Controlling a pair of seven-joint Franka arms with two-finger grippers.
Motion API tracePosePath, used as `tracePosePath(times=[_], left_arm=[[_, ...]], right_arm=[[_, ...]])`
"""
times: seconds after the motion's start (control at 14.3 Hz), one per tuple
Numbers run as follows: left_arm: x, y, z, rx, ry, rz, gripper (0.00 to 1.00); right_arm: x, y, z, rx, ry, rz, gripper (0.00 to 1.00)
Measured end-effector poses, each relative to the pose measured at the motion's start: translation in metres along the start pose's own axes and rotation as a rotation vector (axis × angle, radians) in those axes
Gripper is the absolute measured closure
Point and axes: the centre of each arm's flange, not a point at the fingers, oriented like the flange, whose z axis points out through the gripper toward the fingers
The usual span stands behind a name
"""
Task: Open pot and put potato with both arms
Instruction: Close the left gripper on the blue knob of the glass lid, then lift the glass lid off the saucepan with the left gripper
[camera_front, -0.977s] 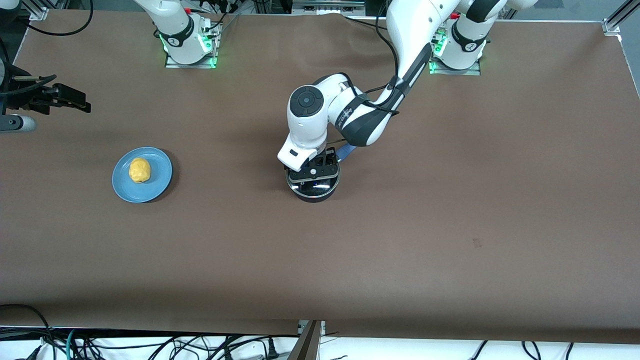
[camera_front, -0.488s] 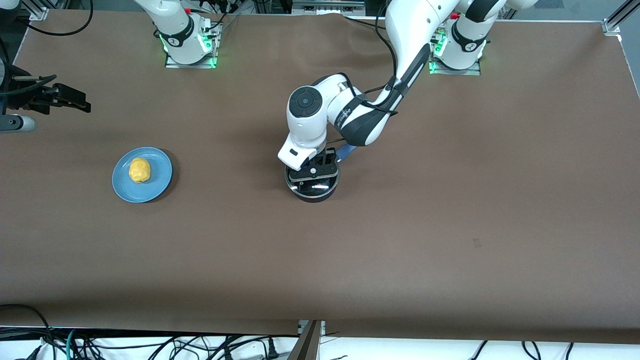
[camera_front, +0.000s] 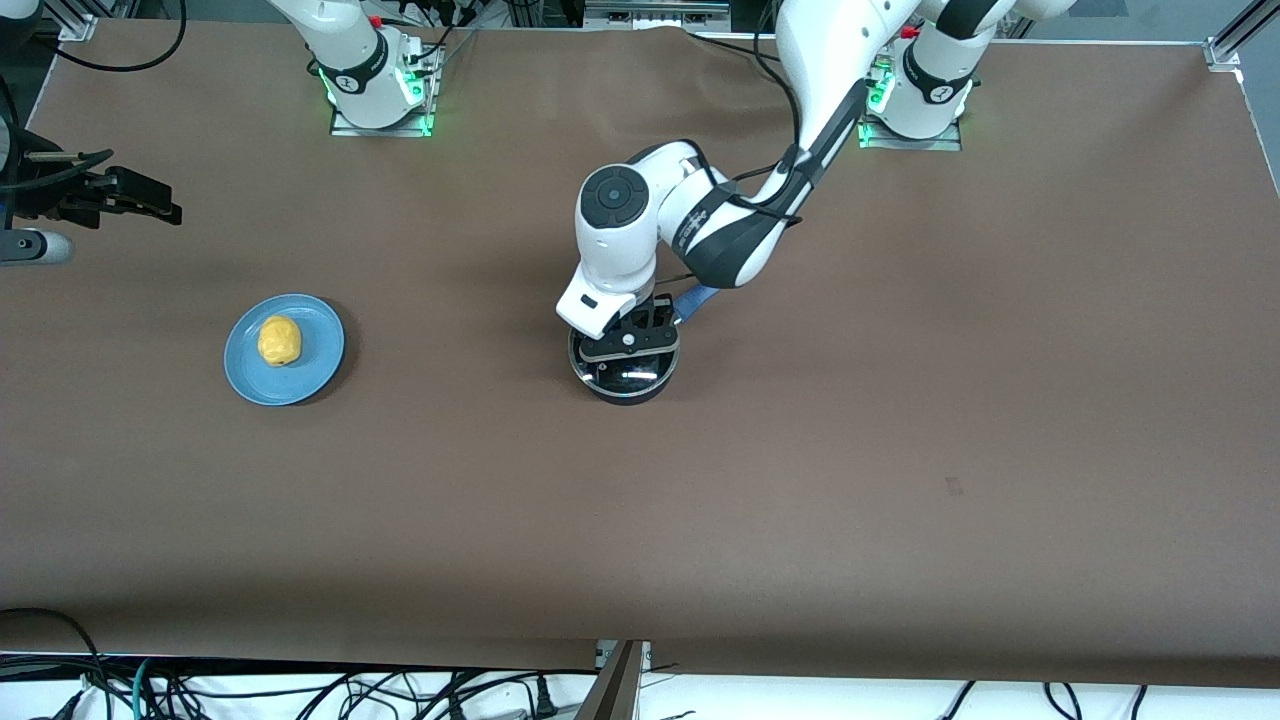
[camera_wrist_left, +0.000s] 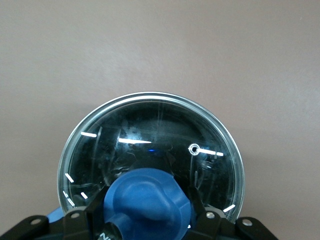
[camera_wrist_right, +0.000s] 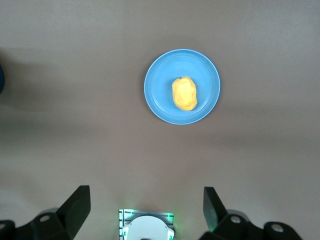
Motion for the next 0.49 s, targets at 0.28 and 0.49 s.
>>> tracePosePath(times=[0.28, 0.49], left_arm=[[0.066, -0.071, -0.056, -0.001, 0.004, 0.078, 0.34], [0.152, -0.204, -0.069, -0.011, -0.036, 0.197, 0.34]], right_arm=[[0.000, 0.002, 0.000, 0.001, -0.001, 0.003, 0.00], [0.001, 0.011, 0.004, -0.001, -0.009, 0.020, 0.00]])
